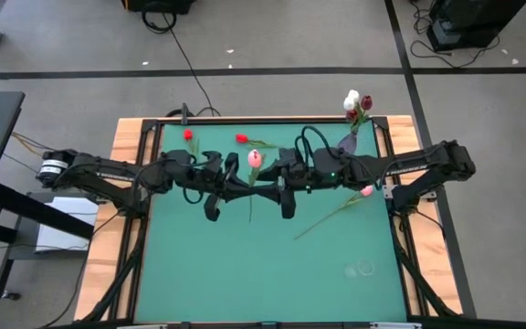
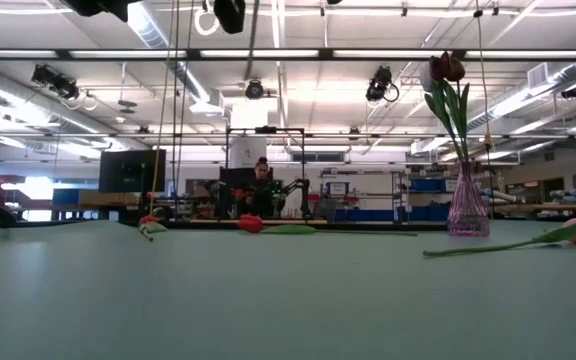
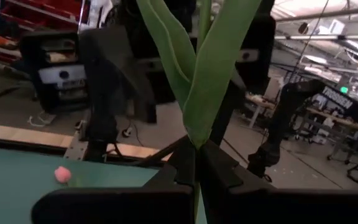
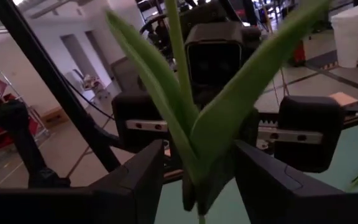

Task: Sort flowers into vase by color
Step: Put the left pink flower into the transparent vase

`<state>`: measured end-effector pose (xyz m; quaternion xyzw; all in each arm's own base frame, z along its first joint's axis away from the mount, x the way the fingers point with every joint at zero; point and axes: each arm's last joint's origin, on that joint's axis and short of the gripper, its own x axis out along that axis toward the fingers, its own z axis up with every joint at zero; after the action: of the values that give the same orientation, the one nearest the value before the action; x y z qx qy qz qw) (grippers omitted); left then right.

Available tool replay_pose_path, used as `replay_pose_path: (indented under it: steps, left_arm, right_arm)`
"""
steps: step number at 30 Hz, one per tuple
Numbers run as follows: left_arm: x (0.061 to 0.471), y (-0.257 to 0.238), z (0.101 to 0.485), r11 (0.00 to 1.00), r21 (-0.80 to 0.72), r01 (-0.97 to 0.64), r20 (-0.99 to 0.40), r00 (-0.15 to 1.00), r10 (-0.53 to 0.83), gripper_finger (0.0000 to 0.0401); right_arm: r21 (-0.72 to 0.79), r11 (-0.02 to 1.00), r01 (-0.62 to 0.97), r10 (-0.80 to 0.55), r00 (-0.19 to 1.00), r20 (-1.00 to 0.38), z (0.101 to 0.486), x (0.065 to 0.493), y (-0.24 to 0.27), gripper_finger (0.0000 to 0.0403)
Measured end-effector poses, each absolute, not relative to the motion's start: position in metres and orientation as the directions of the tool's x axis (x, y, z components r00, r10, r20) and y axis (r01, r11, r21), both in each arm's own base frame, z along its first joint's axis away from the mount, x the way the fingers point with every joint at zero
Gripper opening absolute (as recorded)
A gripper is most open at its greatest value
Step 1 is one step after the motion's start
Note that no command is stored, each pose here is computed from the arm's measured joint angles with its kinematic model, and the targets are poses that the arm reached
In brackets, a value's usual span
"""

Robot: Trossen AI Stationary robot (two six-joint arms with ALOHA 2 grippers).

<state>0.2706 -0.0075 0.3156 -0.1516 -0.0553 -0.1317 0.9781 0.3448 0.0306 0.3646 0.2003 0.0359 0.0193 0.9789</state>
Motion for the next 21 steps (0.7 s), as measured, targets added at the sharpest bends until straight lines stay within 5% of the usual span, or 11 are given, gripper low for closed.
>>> replay_pose_path:
  steps: [5, 14, 21]
  left_arm:
    - [0.2710, -0.0071, 0.3141, 0.920, -0.284, 0.269, 0.139, 0.961, -0.238, 0.0009]
    - [0.2727, -0.0060, 0.3129, 0.930, -0.291, 0.223, 0.140, 0.972, -0.189, 0.0024]
    - [0.2714, -0.0038, 0.3138, 0.963, -0.220, 0.153, 0.139, 0.983, -0.124, 0.0097]
  right_arm:
    - [0.394, 0.919, -0.027, 0.057, 0.996, -0.063, 0.3639, 0.3456, 0.0297, 0.0153]
    - [0.361, 0.932, -0.037, 0.065, 0.996, -0.064, 0.3638, 0.3459, 0.0274, 0.0016]
    - [0.324, 0.946, 0.027, 0.002, 0.996, -0.089, 0.3623, 0.3447, 0.0239, 0.0007]
